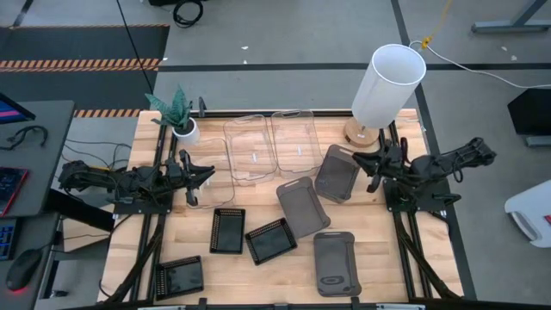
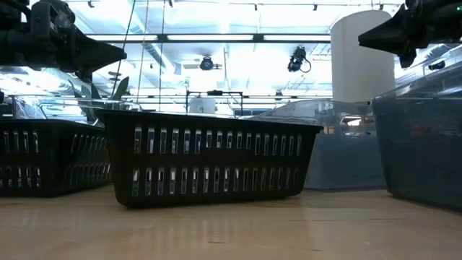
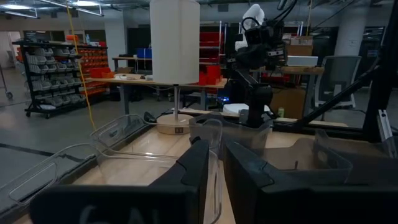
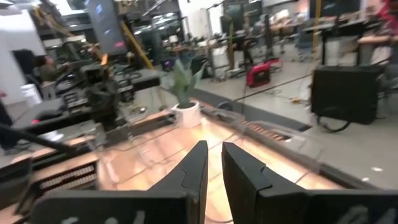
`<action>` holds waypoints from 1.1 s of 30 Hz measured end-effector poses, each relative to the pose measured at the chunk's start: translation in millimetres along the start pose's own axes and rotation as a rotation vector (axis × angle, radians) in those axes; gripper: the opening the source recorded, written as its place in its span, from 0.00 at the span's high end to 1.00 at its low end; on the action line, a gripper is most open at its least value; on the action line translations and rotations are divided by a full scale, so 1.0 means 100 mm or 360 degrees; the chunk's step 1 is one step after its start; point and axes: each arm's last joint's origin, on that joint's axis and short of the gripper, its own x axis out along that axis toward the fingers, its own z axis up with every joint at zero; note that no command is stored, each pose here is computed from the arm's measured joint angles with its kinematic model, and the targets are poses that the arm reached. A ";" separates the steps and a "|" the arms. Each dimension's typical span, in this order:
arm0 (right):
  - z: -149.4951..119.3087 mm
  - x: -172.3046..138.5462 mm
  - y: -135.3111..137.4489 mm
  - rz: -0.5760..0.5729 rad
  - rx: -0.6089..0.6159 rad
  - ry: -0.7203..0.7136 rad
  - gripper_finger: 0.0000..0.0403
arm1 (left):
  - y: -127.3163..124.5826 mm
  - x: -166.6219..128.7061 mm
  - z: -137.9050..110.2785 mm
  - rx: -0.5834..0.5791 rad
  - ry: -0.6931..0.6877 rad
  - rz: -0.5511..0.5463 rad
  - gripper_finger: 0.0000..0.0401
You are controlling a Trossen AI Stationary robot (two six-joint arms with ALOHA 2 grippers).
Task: Stack baskets by color
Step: Stack the bottom black bin on the black bin
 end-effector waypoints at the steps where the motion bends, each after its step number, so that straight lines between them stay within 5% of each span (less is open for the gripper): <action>1: -0.01 0.01 0.01 0.0001 0.0004 0.0016 0.87 | 0.00 0.00 0.00 0.0000 0.0000 0.0000 0.86; 14: -0.07 0.23 0.11 0.0012 0.0009 0.0314 0.87 | 0.00 0.00 0.00 0.0000 0.0000 0.0000 0.85; 33: -0.11 0.86 0.88 0.0288 -0.0170 0.1354 0.85 | 0.00 0.00 0.00 0.0000 0.0000 0.0000 0.85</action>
